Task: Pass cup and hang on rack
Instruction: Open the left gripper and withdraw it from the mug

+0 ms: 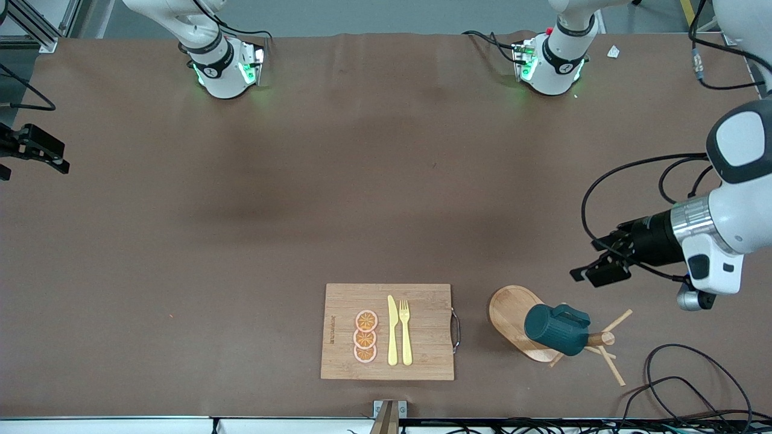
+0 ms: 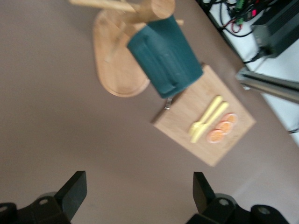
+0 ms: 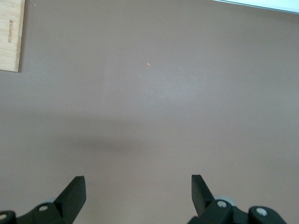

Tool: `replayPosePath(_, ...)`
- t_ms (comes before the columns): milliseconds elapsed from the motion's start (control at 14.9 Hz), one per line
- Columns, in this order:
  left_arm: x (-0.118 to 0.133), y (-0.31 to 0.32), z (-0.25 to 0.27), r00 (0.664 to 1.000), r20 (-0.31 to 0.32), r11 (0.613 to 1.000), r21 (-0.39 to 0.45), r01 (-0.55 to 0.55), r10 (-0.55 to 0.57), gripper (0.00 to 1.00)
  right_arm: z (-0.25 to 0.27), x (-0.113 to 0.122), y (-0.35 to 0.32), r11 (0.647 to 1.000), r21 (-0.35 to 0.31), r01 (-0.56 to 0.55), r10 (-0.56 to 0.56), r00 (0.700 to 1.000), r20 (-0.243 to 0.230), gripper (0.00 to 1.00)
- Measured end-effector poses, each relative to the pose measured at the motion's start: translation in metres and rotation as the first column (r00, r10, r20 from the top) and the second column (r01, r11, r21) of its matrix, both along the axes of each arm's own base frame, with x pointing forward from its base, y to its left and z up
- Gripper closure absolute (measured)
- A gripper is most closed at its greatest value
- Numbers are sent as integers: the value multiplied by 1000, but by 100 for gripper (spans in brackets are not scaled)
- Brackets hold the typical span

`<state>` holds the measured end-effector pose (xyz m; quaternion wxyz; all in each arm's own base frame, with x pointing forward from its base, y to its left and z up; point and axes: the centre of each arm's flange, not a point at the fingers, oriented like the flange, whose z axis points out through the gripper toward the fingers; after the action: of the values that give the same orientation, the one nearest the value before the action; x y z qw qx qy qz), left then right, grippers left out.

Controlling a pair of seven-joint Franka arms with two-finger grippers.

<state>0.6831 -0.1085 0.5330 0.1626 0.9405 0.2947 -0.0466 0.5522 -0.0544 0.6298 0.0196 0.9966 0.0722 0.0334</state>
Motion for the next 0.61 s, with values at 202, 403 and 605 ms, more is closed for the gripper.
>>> replayPosePath(202,-23,9,33,966,38,950,198,243,-256,0,0,0,0,1000,0,0,0,1000,0,0)
replayPosePath(403,-49,16,73,896,34,859,301,414,-443,0,0,0,-4,1000,0,7,-7,1000,-1,0)
replayPosePath(605,-80,15,112,849,10,796,354,492,-529,0,-2,0,-8,1000,0,9,-9,1000,-5,0)
